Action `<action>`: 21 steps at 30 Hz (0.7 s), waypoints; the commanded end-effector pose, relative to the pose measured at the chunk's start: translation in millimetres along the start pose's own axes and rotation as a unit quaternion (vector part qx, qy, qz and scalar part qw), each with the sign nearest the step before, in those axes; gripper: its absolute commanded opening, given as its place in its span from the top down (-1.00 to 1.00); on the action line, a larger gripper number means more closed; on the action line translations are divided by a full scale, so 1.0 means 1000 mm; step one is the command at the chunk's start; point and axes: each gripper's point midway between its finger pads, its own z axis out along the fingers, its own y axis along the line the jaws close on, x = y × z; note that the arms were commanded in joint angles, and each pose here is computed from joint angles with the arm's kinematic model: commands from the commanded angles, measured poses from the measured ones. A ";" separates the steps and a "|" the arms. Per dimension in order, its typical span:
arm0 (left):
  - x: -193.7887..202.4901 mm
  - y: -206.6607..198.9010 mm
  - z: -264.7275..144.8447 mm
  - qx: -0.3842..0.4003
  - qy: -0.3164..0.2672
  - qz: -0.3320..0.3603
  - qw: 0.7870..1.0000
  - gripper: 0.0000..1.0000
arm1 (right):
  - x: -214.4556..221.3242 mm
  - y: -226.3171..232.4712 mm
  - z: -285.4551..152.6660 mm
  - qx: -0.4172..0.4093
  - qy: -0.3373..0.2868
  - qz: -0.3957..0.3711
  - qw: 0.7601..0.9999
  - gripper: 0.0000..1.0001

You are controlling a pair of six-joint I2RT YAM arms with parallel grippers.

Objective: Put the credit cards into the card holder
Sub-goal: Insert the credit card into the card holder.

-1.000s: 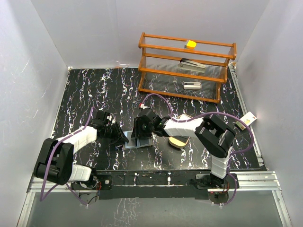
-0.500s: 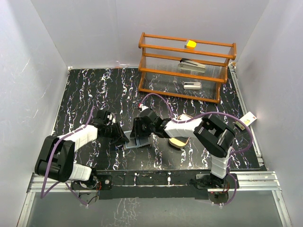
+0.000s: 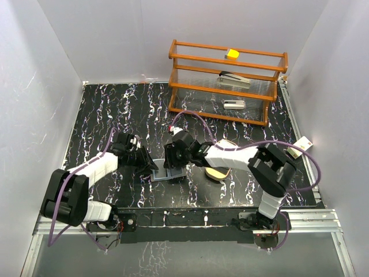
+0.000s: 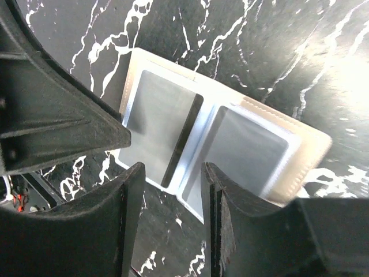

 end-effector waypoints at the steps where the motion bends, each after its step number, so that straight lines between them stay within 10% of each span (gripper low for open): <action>1: -0.011 -0.017 -0.017 0.011 -0.027 0.021 0.999 0.19 | -0.050 -0.001 -0.048 0.056 -0.059 -0.061 0.995 0.15; 14: -0.014 -0.038 -0.043 0.038 -0.037 0.074 0.996 -0.20 | -0.086 -0.098 -0.149 0.319 -0.098 -0.189 0.924 -0.08; 21: -0.014 -0.046 -0.049 0.055 -0.038 0.099 0.993 -0.92 | -0.085 -0.145 -0.172 0.397 -0.070 -0.244 0.882 -0.08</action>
